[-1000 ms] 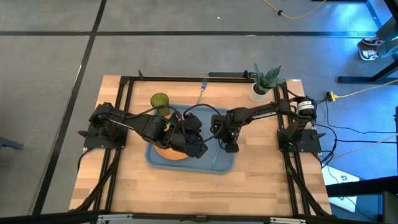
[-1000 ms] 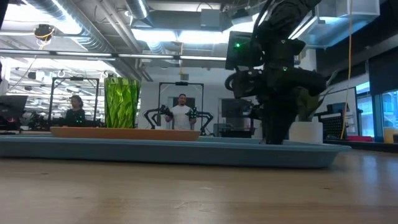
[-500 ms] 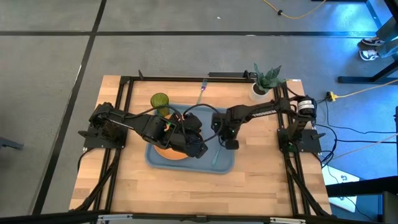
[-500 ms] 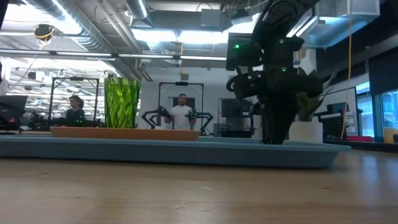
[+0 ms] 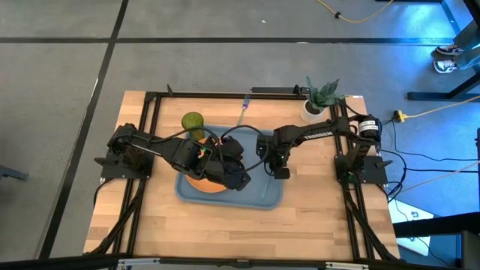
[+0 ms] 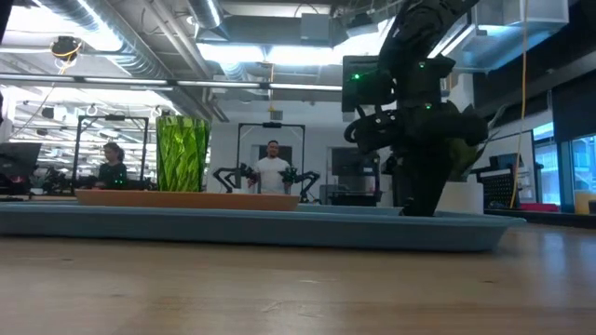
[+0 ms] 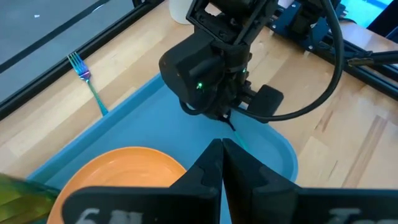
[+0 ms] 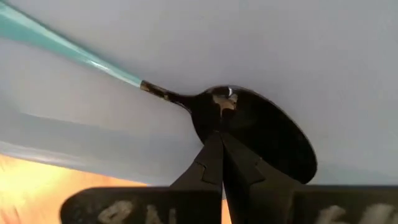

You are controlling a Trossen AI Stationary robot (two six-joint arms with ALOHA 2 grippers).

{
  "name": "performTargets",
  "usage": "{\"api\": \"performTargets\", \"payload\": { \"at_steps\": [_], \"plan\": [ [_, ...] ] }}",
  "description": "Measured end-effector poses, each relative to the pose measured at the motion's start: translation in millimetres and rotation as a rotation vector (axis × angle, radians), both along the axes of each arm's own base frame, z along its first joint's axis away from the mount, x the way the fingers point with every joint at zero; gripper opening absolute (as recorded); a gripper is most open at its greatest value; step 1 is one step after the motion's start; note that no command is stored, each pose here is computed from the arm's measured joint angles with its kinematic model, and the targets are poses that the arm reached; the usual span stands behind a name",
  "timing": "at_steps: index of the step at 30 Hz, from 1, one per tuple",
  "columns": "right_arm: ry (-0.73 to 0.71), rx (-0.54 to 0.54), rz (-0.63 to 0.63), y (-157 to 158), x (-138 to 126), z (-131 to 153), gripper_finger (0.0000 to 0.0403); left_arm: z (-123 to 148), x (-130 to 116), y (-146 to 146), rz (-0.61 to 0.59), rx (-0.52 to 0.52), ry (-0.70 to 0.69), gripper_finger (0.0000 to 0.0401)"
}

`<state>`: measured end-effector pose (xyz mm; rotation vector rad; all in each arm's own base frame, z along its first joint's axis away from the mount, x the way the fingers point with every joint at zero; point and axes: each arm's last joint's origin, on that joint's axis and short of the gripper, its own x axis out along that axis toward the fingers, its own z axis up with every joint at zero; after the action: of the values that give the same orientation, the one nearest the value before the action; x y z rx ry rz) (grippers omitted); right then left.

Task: Pick and place plate/cup/fork/spoon on tray
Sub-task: Put the blue spoon on the blue tray to the right of the orange plate, then put the blue fork on the blue tray between the orange plate and blue spoon

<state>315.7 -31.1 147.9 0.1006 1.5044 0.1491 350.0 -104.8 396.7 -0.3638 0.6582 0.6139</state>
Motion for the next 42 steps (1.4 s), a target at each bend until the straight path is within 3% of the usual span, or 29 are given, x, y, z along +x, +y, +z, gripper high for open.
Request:
{"api": "performTargets", "payload": {
  "at_steps": [9,21,37,42],
  "plan": [
    [-0.105,-0.013,-0.007,-4.3,10.7,-1.2,0.0000,0.0,0.0,0.0,-0.002,-0.002,0.001,0.0000],
    [-0.118,-0.005,0.010,-7.1,18.5,-14.3,0.0000,-0.1,0.0,0.0,-0.003,-0.003,0.002,0.0000],
    [-0.083,-0.039,0.054,-9.6,33.5,23.2,0.0000,-0.1,-0.1,-0.4,-0.003,-0.003,0.001,0.0000],
    [-0.045,-0.055,0.060,-10.4,36.1,46.6,0.0000,-1.2,-1.7,1.2,0.013,-0.003,0.017,0.0000]
  ]
}}
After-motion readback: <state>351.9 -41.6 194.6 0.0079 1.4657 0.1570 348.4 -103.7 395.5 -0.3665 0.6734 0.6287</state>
